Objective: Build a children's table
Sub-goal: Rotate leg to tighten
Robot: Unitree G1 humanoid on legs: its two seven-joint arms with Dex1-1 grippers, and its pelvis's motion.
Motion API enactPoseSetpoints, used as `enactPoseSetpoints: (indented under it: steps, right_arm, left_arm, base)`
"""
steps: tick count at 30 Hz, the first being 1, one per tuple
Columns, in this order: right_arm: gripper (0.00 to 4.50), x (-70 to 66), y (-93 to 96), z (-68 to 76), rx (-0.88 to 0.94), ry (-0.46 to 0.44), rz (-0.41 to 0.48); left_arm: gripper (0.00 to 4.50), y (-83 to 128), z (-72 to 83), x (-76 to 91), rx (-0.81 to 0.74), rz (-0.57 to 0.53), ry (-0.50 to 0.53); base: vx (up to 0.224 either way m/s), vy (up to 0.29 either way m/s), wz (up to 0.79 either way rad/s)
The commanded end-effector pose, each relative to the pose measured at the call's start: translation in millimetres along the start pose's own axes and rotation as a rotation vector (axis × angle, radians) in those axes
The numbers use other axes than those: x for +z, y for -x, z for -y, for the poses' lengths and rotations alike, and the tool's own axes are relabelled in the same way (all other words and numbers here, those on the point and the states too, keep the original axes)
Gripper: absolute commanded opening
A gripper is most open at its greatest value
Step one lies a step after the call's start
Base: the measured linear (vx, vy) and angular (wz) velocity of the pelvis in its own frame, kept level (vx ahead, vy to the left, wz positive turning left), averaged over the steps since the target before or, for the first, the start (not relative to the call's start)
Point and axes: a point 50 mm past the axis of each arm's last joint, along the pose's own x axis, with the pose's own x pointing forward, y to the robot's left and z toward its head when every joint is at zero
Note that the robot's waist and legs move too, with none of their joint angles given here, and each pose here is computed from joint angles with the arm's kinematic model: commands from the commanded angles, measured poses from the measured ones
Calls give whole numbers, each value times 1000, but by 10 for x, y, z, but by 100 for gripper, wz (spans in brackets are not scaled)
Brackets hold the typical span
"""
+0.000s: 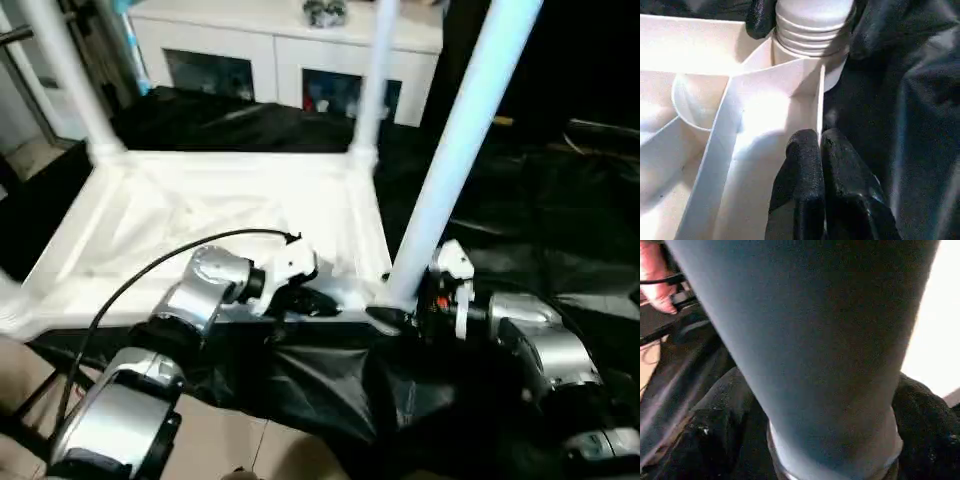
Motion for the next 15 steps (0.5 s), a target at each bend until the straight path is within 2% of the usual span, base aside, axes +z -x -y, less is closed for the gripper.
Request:
enactPoseSetpoints:
  steps: [1, 7, 11, 14, 15]
  right_arm:
    - [348, -81, -179, -184, 162, -27, -37]
    - [304, -60, -204, -183, 153, -45, -21]
    - [286, -55, -245, -119, 63, -50, 7]
    - [278, -47, -351, 47, -184, -92, 52]
    - [278, -48, -354, 50, -189, -94, 52]
  left_arm:
    - [0, -29, -35, 109, 26, 25, -38]
    - [0, -45, -24, 112, 22, 35, -36]
    - [0, -111, -38, 135, 60, 52, -20]
    - [0, -224, -95, 189, 154, 59, 8]
    - [0, -227, -96, 191, 156, 59, 9]
  base:
    - [0, 0, 0]
    - [0, 0, 0]
    - [0, 0, 0]
    - [0, 0, 0]
    - [0, 0, 0]
